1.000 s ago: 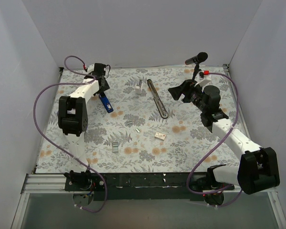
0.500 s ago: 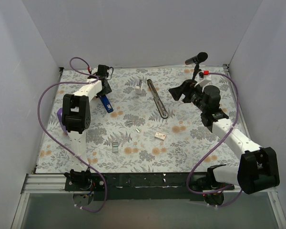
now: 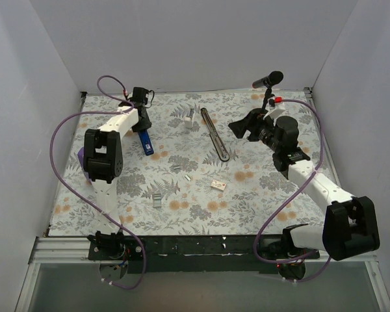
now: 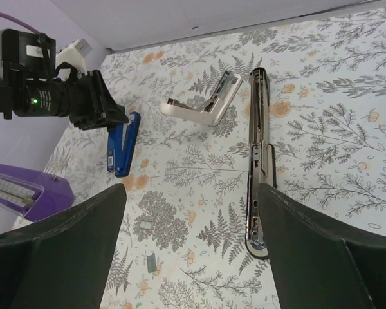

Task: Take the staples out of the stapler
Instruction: Pick up the stapler from the center of the board, then unload the staple at the center of the board.

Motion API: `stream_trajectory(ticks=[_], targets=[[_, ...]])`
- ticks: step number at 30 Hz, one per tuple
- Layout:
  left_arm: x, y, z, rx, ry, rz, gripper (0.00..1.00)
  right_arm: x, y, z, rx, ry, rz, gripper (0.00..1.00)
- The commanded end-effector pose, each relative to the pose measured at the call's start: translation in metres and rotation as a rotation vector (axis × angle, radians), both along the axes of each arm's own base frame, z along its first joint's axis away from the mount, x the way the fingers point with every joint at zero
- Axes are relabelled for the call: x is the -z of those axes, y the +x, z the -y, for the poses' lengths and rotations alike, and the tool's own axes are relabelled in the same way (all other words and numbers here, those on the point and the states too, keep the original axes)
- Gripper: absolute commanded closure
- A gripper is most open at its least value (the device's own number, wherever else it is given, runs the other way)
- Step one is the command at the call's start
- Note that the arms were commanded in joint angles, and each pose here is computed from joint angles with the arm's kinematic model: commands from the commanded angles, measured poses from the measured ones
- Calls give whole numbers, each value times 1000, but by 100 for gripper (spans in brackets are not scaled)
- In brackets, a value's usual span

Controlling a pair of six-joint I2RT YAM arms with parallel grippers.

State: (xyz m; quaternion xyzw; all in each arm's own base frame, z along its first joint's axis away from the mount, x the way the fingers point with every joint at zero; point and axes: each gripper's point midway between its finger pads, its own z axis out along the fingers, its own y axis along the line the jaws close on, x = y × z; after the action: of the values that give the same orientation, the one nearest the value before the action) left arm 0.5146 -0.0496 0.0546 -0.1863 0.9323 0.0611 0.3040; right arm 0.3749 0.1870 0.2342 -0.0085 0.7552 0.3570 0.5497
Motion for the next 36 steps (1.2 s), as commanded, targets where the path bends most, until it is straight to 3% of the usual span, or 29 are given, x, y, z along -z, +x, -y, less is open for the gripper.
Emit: stream_trajectory(ticks=[1,8,18,26,36], targets=[[-92,-12,31,168,-65,147,100,-7,-5,-13,-92,19,26,10],[-176,-62,78,398,-250,357,100,-1,-13,-29,-146,30,-119,14],[-231,-152,142,818,-487,448,100,-48,-46,-90,-297,114,-76,15],[-220,-193,179,951,-532,470,100,-49,-53,-139,-345,114,-107,18],[-217,-201,191,1017,-554,507,100,-10,-41,-154,-257,8,-215,31]])
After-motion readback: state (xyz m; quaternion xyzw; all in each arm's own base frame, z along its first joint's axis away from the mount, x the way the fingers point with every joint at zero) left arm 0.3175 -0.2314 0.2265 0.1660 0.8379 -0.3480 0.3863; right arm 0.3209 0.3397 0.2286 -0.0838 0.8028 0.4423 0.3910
